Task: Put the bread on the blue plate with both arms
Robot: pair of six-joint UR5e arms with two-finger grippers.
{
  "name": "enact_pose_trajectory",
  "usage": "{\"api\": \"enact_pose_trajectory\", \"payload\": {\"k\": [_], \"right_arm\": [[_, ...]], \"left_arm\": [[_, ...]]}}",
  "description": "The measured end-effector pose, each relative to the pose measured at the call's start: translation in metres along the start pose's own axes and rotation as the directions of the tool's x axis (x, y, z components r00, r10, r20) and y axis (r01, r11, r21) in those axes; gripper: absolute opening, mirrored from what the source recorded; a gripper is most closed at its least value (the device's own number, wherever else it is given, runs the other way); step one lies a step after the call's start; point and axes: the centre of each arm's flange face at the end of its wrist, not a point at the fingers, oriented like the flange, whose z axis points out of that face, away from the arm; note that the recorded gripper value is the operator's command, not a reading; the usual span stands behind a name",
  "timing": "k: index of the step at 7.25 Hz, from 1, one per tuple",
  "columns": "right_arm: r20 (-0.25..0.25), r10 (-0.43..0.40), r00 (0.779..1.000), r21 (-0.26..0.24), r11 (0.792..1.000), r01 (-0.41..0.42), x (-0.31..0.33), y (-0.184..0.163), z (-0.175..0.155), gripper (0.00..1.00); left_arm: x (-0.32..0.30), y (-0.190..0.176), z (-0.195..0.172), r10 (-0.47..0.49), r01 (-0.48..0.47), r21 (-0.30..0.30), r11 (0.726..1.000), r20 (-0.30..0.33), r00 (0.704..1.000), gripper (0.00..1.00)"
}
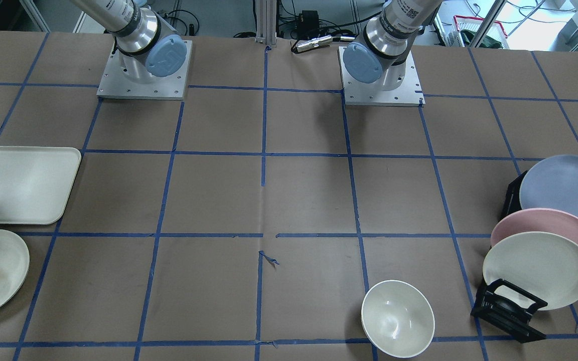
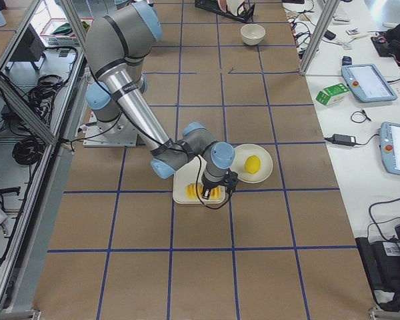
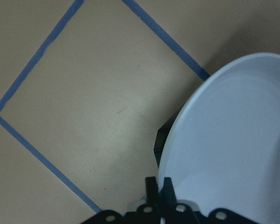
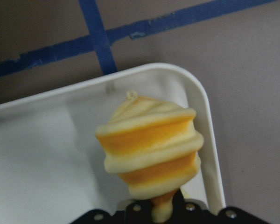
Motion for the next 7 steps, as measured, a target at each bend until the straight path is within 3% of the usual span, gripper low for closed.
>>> {"api": "enact_pose_trajectory", "payload": {"k": [2,4,5,7], "right_arm": [[-0.006,0.005,1.000,0.047,0.999,-0.004,-0.004,0.003,-0.027,0.00],[-0.031,-0.002,1.000,0.087,0.996,0.005,-0.015,0.006,-0.061,0.00],[-0.037,-0.024,0.999,0.093,0.995,0.028,-0.030,0.005,-0.081,0.00],[-0.028,-0.032,0.999,0.072,0.997,0.034,-0.071,0.006,-0.131,0.00]], "left_arm": [[-0.017,0.020,-0.051,0.091,-0.092,0.021,0.996,0.049,0.995,0.00],[-0.025,0.066,-0.109,0.163,-0.165,0.012,0.986,0.108,0.981,0.00],[-0.013,0.096,-0.130,0.193,-0.193,-0.004,0.981,0.064,0.979,0.00],[0.040,0.139,-0.143,0.270,-0.273,-0.003,0.962,-0.118,0.956,0.00]]}}
